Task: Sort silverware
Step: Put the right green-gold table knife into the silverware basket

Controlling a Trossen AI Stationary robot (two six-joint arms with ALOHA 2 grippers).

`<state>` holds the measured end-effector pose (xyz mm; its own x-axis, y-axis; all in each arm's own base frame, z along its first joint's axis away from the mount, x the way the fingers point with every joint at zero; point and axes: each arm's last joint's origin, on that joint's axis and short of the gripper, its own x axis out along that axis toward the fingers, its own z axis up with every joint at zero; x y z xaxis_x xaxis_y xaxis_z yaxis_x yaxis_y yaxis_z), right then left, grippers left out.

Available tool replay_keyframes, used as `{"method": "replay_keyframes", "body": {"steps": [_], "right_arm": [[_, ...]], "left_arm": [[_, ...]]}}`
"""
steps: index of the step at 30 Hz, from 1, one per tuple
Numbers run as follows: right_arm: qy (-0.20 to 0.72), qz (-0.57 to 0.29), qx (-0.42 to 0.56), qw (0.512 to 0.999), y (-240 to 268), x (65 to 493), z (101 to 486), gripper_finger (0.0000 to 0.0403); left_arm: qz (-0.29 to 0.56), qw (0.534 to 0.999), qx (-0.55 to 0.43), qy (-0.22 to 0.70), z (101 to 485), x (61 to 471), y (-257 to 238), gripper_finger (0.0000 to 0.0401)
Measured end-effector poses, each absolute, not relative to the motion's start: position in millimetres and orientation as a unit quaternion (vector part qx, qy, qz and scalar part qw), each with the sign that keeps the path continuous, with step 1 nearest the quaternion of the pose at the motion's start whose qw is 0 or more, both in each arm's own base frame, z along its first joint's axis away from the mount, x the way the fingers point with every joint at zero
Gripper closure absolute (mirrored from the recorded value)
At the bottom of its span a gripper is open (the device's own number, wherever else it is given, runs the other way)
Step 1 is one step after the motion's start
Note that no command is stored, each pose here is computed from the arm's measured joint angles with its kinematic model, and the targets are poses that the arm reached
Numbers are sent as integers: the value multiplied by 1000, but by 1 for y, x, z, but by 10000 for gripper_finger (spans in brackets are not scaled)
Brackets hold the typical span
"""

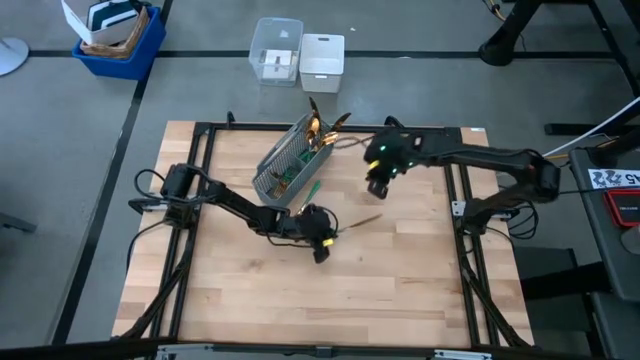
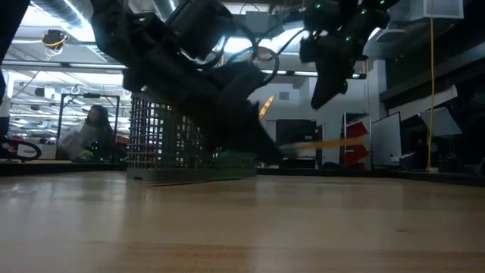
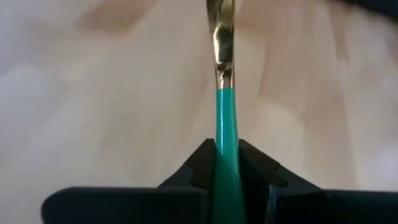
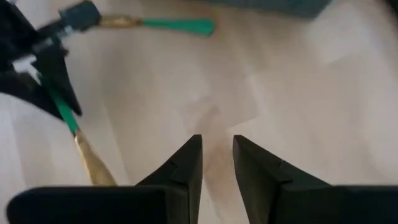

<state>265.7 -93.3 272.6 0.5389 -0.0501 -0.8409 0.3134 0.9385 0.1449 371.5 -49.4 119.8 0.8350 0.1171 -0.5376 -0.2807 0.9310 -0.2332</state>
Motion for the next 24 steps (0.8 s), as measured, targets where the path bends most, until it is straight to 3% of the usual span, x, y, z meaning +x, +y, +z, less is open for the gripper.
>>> {"method": "replay_keyframes", "body": {"steps": [14, 24], "right_arm": [[330, -176, 17, 927, -121, 189, 345, 310], [237, -223, -40, 945, -136, 164, 371, 310]], "left_arm": [[166, 948, -262, 65, 152, 388, 16, 365], [159, 949, -260, -74, 179, 389, 41, 365]]}}
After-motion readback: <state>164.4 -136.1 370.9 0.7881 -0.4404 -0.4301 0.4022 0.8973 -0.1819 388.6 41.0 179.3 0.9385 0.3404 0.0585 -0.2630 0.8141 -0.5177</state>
